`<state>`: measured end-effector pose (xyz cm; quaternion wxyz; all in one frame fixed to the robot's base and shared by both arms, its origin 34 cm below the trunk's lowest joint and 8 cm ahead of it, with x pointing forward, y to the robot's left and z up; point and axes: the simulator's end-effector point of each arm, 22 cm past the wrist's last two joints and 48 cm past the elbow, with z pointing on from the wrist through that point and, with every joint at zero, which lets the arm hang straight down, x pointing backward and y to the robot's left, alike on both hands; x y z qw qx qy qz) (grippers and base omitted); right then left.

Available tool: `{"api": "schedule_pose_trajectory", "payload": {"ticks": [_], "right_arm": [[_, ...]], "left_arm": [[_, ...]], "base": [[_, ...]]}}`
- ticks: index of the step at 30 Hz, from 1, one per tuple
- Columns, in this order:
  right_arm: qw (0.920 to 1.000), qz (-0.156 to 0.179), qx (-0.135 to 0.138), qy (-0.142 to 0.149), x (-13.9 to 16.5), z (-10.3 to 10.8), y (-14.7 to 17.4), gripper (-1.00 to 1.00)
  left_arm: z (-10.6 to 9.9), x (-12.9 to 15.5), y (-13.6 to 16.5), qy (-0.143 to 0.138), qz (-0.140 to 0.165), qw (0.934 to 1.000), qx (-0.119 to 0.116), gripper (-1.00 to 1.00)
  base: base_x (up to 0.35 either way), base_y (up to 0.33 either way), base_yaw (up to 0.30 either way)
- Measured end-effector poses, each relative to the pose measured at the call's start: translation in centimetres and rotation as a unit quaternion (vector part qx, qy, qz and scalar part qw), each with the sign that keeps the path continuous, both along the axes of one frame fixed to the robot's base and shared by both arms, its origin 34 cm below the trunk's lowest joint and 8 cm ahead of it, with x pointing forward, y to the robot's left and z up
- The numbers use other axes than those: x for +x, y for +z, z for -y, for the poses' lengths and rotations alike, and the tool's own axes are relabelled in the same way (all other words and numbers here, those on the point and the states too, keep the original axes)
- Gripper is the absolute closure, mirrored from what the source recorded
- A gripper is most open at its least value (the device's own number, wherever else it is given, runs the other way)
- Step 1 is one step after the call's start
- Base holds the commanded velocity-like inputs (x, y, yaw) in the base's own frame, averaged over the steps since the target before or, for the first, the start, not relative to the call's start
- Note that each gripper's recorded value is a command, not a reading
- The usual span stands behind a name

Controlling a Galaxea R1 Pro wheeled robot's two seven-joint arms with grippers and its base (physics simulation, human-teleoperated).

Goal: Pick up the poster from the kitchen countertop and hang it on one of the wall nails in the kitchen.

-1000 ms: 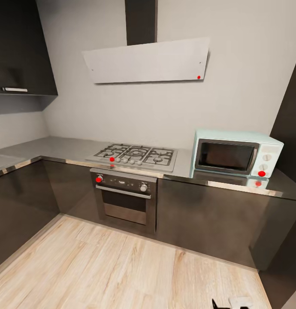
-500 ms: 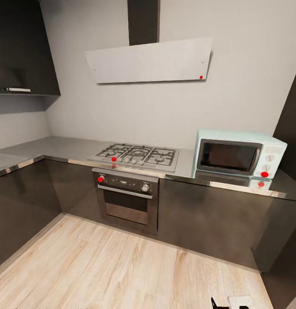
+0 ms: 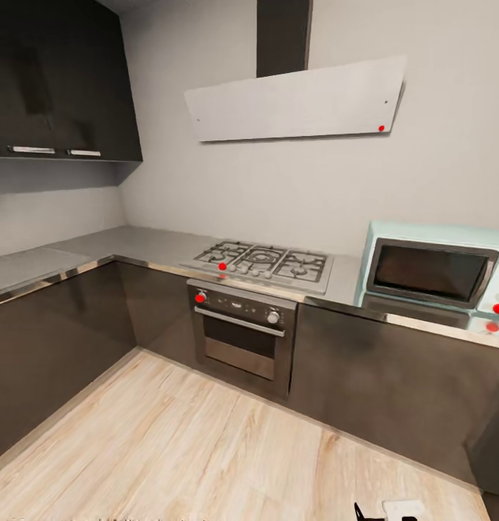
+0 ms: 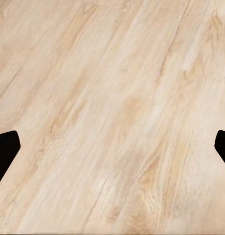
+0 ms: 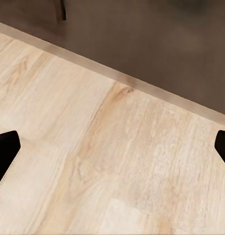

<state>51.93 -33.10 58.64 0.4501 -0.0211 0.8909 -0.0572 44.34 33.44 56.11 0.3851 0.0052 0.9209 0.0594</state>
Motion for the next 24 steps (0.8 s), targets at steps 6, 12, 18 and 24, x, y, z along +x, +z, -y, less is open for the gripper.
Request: {"api": "schedule_pose_trajectory", "payload": {"ticks": [6, 12, 18, 24], "right_arm": [[1.0, 0.0, 0.0, 0.002, 0.0, -0.2, 0.0, -1.0], [0.9999, -0.002, -0.004, 0.016, 0.0, -1.1, -0.2, -1.0], [0.9997, -0.001, -0.009, 0.023, 0.0, -1.3, -0.2, -1.0], [0.9997, -0.002, -0.005, 0.024, -0.1, -2.0, -0.4, -1.0]], "left_arm": [[0.0, 0.0, 0.0, 0.001, 0.0, 1.0, 0.0, -1.0], [-0.1, 0.0, 0.0, 0.002, 0.001, 1.0, 0.0, -1.0], [-0.1, -0.1, -0.1, 0.001, -0.001, 1.0, -0.001, -1.0], [0.1, -0.3, -0.3, 0.001, -0.005, 1.0, -0.002, -1.0]], "base": [[0.0, 0.0, 0.294], [0.0, 0.0, 0.294], [0.0, 0.0, 0.291], [0.0, 0.0, 0.283]]}}
